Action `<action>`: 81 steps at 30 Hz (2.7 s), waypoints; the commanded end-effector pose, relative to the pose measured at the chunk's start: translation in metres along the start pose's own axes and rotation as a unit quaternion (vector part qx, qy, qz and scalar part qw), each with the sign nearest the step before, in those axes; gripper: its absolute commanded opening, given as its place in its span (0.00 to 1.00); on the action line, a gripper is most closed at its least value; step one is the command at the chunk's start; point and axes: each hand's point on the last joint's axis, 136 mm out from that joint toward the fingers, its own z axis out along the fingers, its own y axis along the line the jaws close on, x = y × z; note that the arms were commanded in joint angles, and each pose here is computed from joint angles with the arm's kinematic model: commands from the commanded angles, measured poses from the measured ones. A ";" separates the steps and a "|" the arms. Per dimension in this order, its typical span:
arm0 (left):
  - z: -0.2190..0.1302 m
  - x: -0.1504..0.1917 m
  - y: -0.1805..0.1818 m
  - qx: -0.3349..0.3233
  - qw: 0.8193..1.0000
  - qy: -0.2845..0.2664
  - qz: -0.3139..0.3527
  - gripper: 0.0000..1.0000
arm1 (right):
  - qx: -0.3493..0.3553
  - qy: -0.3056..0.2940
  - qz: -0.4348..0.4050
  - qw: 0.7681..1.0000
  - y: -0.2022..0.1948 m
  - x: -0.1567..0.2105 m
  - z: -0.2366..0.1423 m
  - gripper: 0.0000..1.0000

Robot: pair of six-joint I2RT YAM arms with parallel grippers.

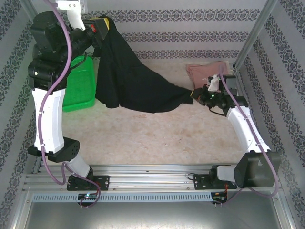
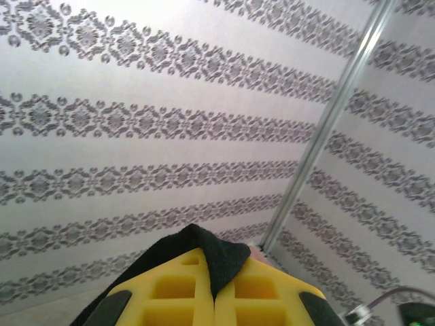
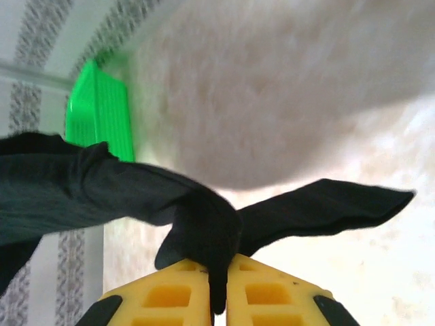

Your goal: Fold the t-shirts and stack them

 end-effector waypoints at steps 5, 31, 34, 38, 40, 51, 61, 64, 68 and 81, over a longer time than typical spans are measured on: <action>0.091 0.080 -0.048 0.117 0.986 0.085 -0.079 0.00 | 0.117 0.001 0.091 0.989 -0.105 -0.005 -0.004 0.46; 0.154 0.316 0.023 0.079 0.932 0.287 -0.206 1.00 | -0.016 0.108 -0.080 0.991 0.013 0.092 0.102 0.69; 0.128 0.313 0.024 0.046 0.931 0.294 -0.210 1.00 | -0.004 0.098 -0.072 0.993 0.008 0.073 0.114 0.68; 0.072 0.353 0.027 -0.024 0.909 0.357 -0.211 1.00 | -0.004 0.106 -0.089 0.990 0.018 0.054 0.133 0.68; 0.047 0.380 0.021 -0.046 0.893 0.394 -0.214 0.99 | 0.006 0.116 -0.086 0.990 0.017 0.046 0.145 0.67; 0.040 0.498 0.011 -0.141 0.830 0.518 -0.151 0.83 | 0.062 0.133 -0.048 0.988 -0.009 0.013 0.187 0.64; 0.007 0.537 0.084 -0.257 0.786 0.548 -0.125 0.12 | 0.069 0.153 -0.037 0.985 -0.025 0.042 0.190 0.63; -0.007 0.516 0.107 -0.279 0.791 0.529 -0.127 0.05 | 0.075 0.161 -0.031 0.984 -0.034 0.060 0.186 0.62; -0.023 0.500 0.124 -0.278 0.795 0.522 -0.133 0.06 | 0.088 0.177 -0.030 0.980 -0.045 0.083 0.184 0.61; -0.033 0.462 0.151 -0.294 0.799 0.505 -0.144 0.54 | 0.124 0.206 -0.004 0.971 -0.067 0.128 0.163 0.52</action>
